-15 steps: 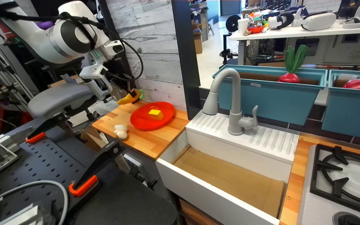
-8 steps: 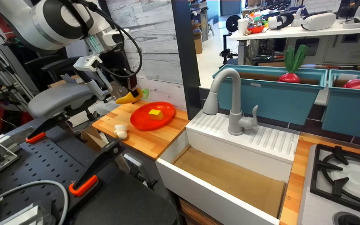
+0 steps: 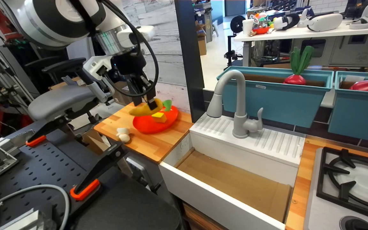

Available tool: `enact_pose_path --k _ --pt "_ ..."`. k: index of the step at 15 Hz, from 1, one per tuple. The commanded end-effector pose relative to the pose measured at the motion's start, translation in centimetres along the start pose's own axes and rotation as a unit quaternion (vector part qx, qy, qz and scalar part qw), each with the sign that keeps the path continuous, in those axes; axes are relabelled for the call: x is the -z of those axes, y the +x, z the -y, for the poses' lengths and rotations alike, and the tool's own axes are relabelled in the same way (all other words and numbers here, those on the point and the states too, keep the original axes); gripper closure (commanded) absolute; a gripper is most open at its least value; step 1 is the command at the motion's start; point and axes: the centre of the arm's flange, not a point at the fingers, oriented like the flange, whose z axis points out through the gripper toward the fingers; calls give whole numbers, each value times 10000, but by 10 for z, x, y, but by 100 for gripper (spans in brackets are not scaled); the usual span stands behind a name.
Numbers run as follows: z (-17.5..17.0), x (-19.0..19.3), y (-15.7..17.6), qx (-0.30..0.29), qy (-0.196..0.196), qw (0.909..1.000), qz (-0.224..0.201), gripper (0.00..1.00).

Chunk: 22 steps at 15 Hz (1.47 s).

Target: Move the carrot to the right

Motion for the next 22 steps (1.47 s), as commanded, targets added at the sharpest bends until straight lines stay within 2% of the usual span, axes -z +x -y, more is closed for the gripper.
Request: enact_pose_path --k 1,5,9,22 --pt "-26 -16 0 -227 254 9993 149 98" --pt "-41 -42 8 -628 385 9968 324 98" --pt "-48 -68 14 -895 357 9943 457 98" --pt "-27 -113 27 -782 151 9941 736 98"
